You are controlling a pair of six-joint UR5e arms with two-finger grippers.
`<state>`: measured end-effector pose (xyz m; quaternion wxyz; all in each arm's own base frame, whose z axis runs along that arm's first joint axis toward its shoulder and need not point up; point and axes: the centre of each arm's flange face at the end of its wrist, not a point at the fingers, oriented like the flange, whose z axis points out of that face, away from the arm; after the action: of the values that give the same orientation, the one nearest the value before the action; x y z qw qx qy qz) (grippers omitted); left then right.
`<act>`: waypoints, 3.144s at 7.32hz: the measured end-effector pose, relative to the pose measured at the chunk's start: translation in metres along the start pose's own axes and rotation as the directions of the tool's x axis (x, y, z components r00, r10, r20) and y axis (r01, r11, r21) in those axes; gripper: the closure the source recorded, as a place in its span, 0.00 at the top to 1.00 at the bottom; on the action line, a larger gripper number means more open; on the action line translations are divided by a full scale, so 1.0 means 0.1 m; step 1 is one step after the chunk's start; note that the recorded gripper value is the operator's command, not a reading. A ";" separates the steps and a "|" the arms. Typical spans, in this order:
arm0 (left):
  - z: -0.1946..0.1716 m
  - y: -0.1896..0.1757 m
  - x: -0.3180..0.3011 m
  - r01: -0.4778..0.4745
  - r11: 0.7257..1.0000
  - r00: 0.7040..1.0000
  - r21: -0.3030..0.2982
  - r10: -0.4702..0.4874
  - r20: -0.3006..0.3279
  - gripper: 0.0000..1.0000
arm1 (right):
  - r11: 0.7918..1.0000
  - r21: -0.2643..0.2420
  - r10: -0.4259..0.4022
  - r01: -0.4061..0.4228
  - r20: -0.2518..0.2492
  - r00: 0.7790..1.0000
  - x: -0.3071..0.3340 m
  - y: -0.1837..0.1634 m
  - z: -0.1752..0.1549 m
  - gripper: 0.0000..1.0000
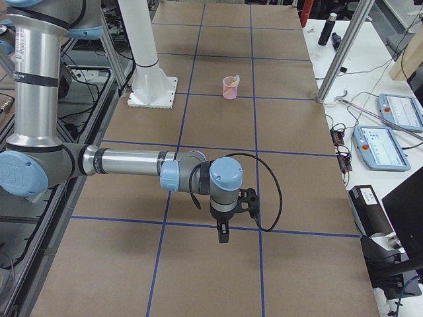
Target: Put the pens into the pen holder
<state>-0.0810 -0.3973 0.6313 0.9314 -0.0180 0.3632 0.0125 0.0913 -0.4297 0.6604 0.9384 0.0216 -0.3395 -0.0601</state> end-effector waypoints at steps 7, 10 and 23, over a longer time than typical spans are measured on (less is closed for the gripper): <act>-0.02 0.02 0.03 -0.021 1.000 1.000 0.011 0.021 -0.008 1.00 | 1.000 0.010 -0.017 0.017 -0.004 1.000 -0.02 0.02 -0.02 1.00; -0.02 0.03 0.03 -0.022 1.000 1.000 0.012 0.022 -0.008 1.00 | 1.000 0.001 -0.013 0.013 -0.002 1.000 0.00 0.09 0.02 1.00; -0.01 0.03 0.02 -0.019 1.000 1.000 0.010 0.019 -0.009 1.00 | 1.000 0.000 -0.002 0.002 0.000 1.000 0.00 0.10 0.03 1.00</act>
<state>-0.0800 -0.3946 0.6289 0.9297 -0.0102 0.3677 0.0195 0.0908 -0.4194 0.6636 0.9383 0.0220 -0.3395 -0.0612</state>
